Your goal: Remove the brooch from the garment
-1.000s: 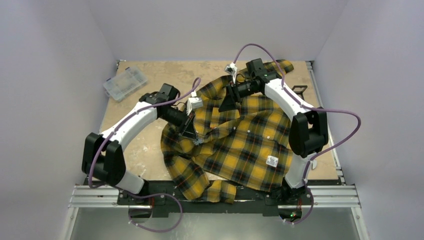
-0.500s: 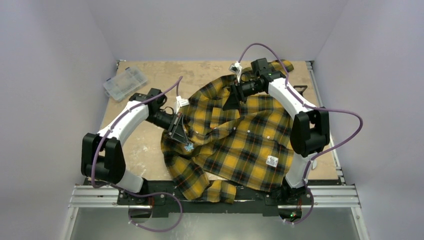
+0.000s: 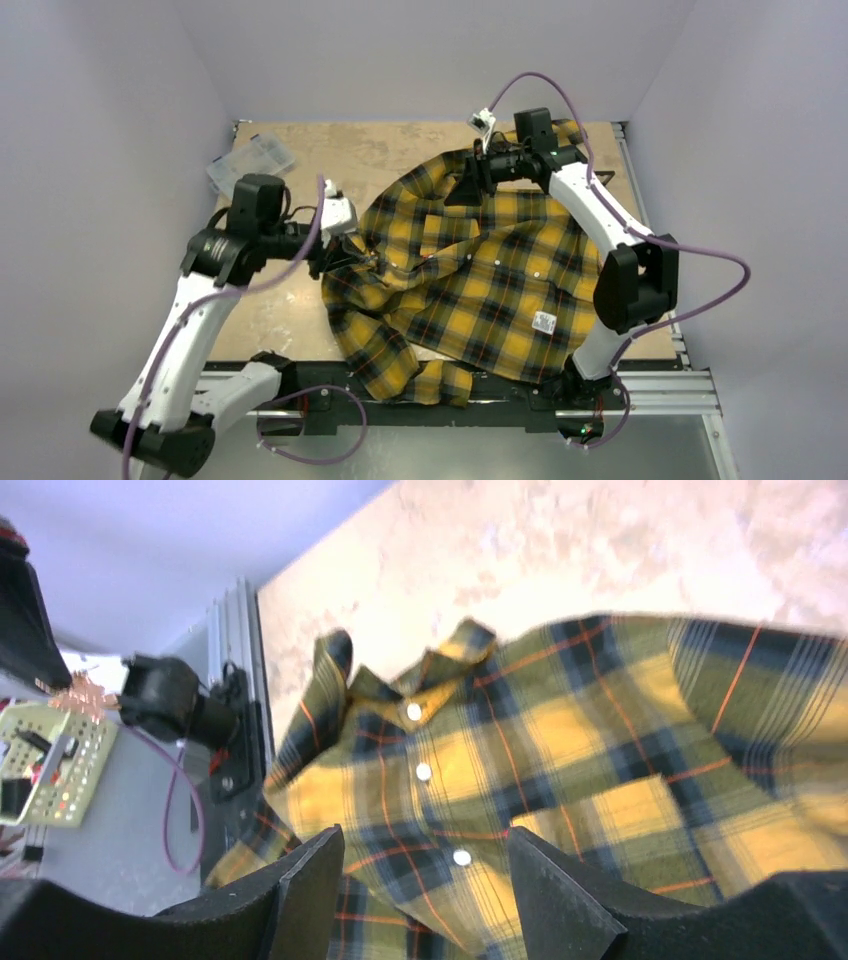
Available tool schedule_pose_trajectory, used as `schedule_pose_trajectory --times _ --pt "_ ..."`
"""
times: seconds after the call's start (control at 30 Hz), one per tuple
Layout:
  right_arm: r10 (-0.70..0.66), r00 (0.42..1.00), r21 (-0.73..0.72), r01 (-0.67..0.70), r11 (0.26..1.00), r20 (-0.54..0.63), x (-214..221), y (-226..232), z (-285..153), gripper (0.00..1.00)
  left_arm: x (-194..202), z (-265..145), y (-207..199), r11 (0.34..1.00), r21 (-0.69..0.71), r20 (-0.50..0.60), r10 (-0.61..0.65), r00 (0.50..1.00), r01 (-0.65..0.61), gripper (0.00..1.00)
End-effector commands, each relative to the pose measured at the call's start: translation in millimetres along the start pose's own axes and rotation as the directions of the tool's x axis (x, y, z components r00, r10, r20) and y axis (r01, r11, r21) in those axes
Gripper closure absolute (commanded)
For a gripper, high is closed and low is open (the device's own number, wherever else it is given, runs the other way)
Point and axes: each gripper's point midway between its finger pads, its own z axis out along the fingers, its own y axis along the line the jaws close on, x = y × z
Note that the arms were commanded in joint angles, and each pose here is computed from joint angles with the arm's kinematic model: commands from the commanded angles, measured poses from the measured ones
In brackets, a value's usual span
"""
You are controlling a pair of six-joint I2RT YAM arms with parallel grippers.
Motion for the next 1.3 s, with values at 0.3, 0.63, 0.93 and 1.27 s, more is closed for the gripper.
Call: schedule_pose_trajectory --times 0.3,0.63,0.93,1.27 --pt "0.148 0.976 -0.111 -0.131 0.985 0.158 -86.6 56.1 -11.1 0.42 -103.2 6.0 28.5 -0.293 -0.506 -0.188 0.956 -0.228 -0.812 1.00" --pt "0.213 0.977 -0.397 -0.199 0.896 -0.008 -73.2 115.1 11.8 0.40 -105.9 13.5 -12.6 -0.425 -0.522 -0.074 0.886 -0.457 -0.740 1.00" --pt "0.166 0.986 -0.539 -0.156 0.827 -0.031 -76.6 159.7 -1.1 0.43 -86.5 13.6 -36.2 -0.457 -0.485 0.001 0.852 -0.523 -0.746 1.00" --pt "0.151 0.986 -0.566 -0.162 0.808 -0.067 -70.1 182.6 11.8 0.46 -73.2 14.2 -46.4 -0.450 -0.451 0.053 0.848 -0.527 -0.770 1.00"
